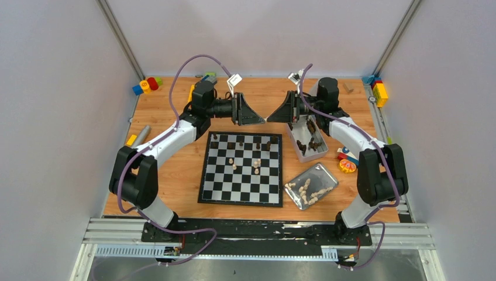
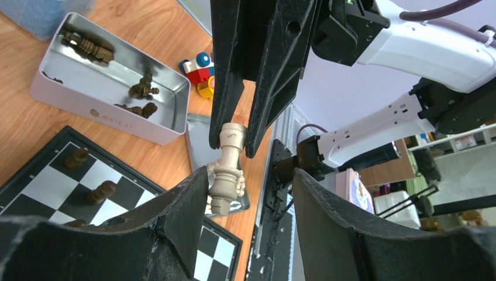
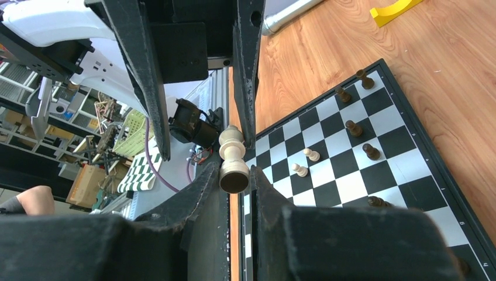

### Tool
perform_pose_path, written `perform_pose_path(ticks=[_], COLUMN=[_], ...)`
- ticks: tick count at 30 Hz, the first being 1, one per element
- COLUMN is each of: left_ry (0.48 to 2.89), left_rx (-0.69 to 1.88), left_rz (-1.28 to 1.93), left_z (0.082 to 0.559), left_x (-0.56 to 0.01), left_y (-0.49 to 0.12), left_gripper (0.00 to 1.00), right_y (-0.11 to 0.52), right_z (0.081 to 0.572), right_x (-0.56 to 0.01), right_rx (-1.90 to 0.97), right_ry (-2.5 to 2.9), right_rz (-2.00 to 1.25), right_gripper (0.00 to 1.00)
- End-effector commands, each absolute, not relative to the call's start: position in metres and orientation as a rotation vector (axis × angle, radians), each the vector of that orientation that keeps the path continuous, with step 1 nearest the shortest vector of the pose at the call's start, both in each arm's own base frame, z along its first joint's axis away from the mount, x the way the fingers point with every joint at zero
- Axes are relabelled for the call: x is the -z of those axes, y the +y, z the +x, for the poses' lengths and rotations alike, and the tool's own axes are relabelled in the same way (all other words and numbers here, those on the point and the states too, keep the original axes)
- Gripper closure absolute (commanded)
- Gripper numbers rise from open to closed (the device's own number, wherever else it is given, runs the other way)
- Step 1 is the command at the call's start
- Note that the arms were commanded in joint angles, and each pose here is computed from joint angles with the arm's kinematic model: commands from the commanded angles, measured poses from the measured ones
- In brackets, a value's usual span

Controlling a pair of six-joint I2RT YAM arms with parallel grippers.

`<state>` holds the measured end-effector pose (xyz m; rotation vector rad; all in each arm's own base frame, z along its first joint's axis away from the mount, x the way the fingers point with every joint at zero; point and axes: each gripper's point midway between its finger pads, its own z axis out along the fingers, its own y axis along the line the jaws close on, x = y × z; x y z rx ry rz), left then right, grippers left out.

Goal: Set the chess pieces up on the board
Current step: Place the chess piece on the chessboard.

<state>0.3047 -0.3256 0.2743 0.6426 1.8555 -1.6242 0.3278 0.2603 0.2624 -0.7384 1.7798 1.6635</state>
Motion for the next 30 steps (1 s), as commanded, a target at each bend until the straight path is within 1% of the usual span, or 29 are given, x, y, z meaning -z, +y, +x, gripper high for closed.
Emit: perform_pose_path(ticks=[1,6,9,20,24,25,27,28,30], left_ry=[1.800,1.810,1.810,1.843,1.865,1.869,1.887,1.882,1.898], left_rx=[1.672,1.665,1.655,1.601,1.571,1.558,1.536,1.511,1.459], left_rz=[0.613,0.583,0.572,0.556,0.555,0.557,0.566,0.587,0.630], left_z=[0.306,0.306,0.306,0.313,0.316,0.318,0.319,0.320,0.321], left_x=[-0.285,-0.281,-0.280,-0.274,-0.271,-0.271,-0.269,-0.268,-0.265], left_y=[-0.326,-0.325,-0.324,-0.323,-0.322,-0.322,-0.321,-0.320,-0.318], left_gripper=[0.38,0.38,0.42,0.66,0.77,0.81,0.87,0.92,0.97], right_y=[0.261,0.261,0.260,0.259,0.257,0.257,0.258,0.257,0.255], right_z=[0.330,0.333,0.337,0.339,0.338,0.338,0.336,0.337,0.338], right_x=[-0.272,-0.270,-0.268,-0.262,-0.258,-0.257,-0.254,-0.252,-0.249], right_rx=[-1.666,-1.686,-1.685,-1.682,-1.675,-1.675,-1.676,-1.671,-1.635], right_ry=[1.714,1.720,1.722,1.732,1.738,1.743,1.759,1.772,1.796], right_rz=[-0.759,-0.731,-0.721,-0.705,-0.712,-0.714,-0.717,-0.716,-0.723], right_gripper=[1.00,1.00,1.00,1.00,1.00,0.99,0.93,0.84,0.70])
